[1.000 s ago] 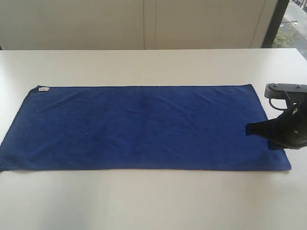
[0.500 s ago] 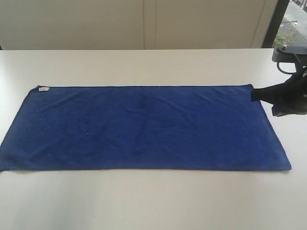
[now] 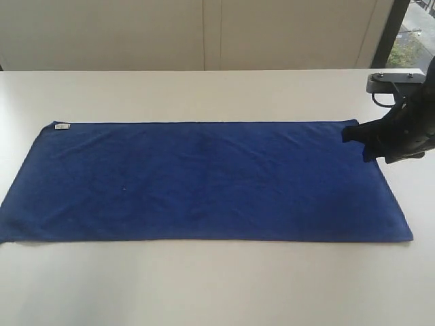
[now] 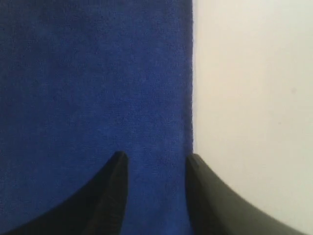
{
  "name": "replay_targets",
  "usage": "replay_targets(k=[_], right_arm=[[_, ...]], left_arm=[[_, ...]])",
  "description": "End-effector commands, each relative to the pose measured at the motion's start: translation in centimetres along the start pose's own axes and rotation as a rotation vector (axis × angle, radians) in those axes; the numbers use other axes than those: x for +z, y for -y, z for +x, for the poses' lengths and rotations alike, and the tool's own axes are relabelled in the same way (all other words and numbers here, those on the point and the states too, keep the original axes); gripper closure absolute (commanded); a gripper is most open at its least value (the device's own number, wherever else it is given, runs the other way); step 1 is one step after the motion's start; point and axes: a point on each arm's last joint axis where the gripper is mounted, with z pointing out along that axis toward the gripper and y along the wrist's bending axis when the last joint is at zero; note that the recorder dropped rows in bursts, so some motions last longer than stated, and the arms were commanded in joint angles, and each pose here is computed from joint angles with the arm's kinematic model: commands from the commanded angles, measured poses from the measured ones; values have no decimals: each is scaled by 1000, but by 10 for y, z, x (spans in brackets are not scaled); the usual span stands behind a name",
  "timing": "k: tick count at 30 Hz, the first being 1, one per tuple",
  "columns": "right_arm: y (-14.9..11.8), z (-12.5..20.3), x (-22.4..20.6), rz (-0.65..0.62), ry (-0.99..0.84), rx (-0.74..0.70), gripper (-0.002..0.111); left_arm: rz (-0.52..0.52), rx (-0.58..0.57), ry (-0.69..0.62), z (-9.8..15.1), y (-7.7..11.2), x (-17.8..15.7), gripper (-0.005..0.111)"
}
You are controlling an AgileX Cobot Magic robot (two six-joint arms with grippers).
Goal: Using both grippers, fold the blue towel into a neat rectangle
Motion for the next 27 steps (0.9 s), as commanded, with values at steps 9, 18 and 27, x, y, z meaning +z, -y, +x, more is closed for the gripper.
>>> replay_targets(k=[9, 18, 27], right_arm=[[7, -7, 23, 40, -9, -66, 65], [22, -8, 24, 49, -8, -18, 60], [18, -21, 19, -25, -84, -26, 60]], left_arm=[[-2, -7, 9, -1, 0, -2, 107], [-2, -7, 9, -1, 0, -2, 107], [-2, -7, 9, -1, 0, -2, 107]])
